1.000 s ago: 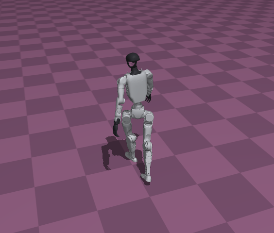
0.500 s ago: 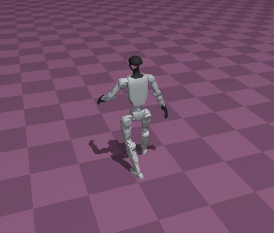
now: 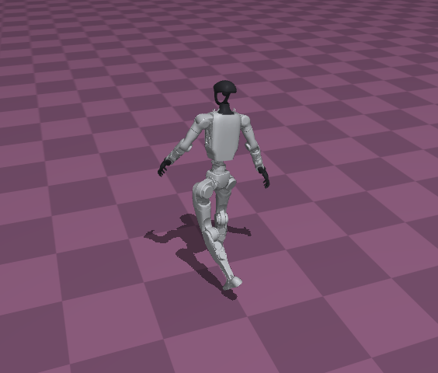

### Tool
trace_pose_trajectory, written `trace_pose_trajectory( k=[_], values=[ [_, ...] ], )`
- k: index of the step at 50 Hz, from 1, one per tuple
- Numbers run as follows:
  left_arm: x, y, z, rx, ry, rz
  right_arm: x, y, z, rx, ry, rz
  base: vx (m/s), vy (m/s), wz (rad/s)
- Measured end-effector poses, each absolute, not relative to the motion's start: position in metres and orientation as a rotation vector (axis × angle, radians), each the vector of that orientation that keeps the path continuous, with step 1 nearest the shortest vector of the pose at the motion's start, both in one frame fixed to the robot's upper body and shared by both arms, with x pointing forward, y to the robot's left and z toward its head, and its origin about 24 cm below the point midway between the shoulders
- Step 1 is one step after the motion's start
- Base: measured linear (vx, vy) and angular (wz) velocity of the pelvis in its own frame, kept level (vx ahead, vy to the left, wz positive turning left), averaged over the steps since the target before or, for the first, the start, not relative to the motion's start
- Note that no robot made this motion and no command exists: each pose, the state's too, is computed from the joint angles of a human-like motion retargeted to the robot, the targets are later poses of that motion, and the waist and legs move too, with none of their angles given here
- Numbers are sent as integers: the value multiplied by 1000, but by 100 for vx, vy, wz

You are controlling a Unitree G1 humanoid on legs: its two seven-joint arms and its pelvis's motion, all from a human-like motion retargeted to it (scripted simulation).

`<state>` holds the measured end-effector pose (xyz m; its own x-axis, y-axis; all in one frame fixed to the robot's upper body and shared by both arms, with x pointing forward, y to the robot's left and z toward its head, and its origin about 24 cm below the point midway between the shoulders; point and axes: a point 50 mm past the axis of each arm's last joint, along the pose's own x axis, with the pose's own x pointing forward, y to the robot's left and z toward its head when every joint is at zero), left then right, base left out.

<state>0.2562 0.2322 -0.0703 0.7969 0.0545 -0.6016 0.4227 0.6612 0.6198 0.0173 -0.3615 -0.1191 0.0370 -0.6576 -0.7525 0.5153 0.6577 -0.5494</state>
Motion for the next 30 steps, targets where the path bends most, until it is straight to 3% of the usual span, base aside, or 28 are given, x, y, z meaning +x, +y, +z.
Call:
trace_pose_trajectory(
  k=[12, 21, 30],
  values=[
    [94, 314, -133, 736, 1241, 74, 193, -305, -97, -360, 861, -545, 47, -31, -85],
    [32, 289, -149, 409, 1300, 174, 307, -236, -36, -466, 551, -215, 44, -15, -156],
    [-20, 266, -156, 320, 1427, 77, 351, -204, 9, -453, 419, -49, 45, -4, -138]
  ],
)
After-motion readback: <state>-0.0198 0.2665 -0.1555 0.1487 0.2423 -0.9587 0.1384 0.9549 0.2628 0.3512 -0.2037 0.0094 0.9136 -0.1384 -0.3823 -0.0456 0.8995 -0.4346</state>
